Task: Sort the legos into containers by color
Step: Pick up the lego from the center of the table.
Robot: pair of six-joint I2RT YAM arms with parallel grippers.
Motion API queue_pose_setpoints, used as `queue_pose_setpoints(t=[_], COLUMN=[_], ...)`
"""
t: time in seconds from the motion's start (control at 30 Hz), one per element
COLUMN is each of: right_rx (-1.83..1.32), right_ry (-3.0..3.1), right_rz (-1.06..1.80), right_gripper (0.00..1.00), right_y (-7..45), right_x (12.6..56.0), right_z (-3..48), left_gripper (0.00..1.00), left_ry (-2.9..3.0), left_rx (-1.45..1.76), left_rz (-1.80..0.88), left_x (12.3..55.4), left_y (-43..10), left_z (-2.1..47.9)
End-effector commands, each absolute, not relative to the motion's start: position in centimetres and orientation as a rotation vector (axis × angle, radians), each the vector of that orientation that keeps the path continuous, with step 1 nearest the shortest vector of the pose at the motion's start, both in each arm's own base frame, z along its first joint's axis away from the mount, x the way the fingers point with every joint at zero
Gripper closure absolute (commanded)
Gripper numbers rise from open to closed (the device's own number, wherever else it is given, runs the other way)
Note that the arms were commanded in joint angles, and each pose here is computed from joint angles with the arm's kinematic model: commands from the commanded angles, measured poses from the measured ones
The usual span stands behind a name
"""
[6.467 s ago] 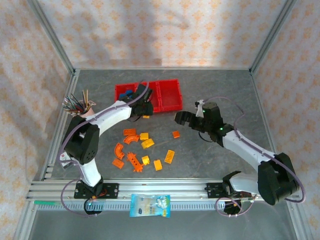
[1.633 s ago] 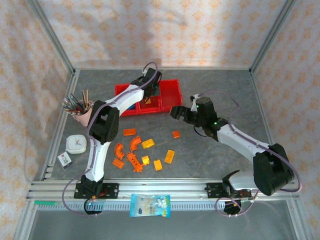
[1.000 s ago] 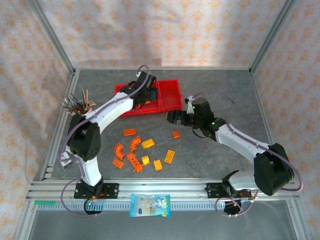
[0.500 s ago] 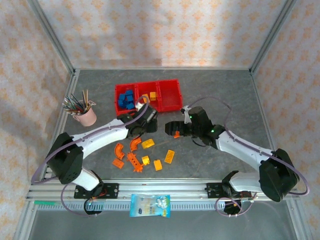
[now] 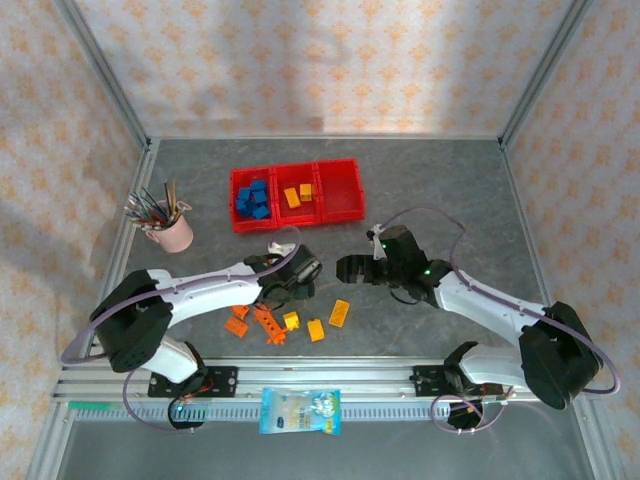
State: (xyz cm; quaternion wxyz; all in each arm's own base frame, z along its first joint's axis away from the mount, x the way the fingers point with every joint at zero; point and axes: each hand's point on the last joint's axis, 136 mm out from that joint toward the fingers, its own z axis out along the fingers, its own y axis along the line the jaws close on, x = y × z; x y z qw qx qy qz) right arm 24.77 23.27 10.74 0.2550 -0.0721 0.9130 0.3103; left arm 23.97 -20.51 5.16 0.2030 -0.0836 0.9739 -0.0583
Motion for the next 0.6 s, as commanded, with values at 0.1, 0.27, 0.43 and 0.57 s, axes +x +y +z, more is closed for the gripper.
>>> queue_pose_setpoints(t=[0.1,0.27,0.43,0.57], right_rx=[-0.196,-0.193,-0.189,-0.188], right_ry=[2.439,2.437,2.431,2.433], right_rz=[0.794,0.787,0.788,0.778], right_gripper=[0.0,0.0,0.0,0.0], right_y=[22.9,22.8,22.9,22.8], right_x=[25.4,25.5,25.6,25.7], right_z=[11.8,11.8,11.9,11.8], left_gripper=[0.29,0.29,0.28,0.26], left_ry=[2.728,2.737,2.732,2.721], left_rx=[-0.278,-0.256,-0.235,-0.226], left_rz=[-0.176,-0.192,-0.128,-0.103], left_x=[24.1,24.5,25.4,26.1], left_y=[-21.1,-22.0,-22.1,-22.5], left_z=[3.7,3.2,2.7,2.5])
